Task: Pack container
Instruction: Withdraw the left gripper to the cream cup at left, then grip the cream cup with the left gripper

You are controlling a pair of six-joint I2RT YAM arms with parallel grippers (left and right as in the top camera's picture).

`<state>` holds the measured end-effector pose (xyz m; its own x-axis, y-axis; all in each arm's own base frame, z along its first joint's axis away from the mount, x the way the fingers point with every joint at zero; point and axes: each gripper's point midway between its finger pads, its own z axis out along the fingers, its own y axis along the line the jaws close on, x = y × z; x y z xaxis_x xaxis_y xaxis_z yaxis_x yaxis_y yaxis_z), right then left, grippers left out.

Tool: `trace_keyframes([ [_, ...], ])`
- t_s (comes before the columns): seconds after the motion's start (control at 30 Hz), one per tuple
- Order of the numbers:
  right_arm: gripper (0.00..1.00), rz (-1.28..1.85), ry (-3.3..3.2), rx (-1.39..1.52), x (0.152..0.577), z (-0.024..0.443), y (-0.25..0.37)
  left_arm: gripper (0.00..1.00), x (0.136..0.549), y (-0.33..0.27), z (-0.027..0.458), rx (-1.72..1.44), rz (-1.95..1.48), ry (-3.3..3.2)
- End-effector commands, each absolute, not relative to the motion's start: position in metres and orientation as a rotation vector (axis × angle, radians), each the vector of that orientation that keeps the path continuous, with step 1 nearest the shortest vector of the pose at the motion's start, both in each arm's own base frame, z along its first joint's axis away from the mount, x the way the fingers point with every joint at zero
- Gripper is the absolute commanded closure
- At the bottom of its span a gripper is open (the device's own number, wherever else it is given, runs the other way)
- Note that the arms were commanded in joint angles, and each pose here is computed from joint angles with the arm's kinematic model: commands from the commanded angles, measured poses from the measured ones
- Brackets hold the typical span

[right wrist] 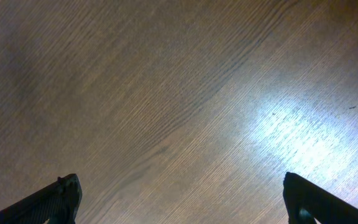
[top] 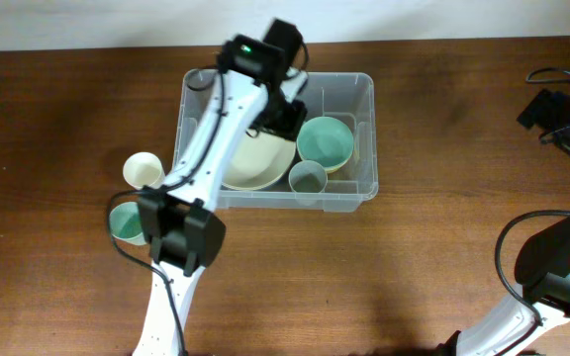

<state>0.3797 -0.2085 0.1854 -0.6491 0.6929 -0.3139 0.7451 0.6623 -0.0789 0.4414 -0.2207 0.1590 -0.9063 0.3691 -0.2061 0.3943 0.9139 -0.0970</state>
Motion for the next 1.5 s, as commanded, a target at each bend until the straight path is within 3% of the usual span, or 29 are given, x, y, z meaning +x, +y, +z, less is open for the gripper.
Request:
trace_keyframes([
  [0.0,0.01,-0.320,2.639,1.157,0.378,0.180,-0.211,0.01,0.454,-0.159,0.231,0.357,-0.026,2.767],
  [0.27,0.01,-0.320,2.639,1.157,0.378,0.180,-0.211,0.01,0.443,-0.054,0.296,-0.137,-0.009,2.679],
  [0.43,0.01,-0.320,2.639,1.158,0.378,0.180,-0.211,0.01,0.416,0.009,0.304,-0.412,0.048,2.678],
  [0.73,0.01,-0.320,2.639,1.157,0.378,0.180,-0.211,0.01,0.364,0.064,0.221,-0.732,0.097,2.942],
  [1.07,0.01,-0.319,2.639,1.157,0.378,0.180,-0.211,0.01,0.366,0.055,0.134,-0.754,0.019,3.034],
  [1.47,0.01,-0.320,2.639,1.157,0.378,0.180,-0.211,0.01,0.356,0.071,0.089,-0.846,0.025,3.048],
])
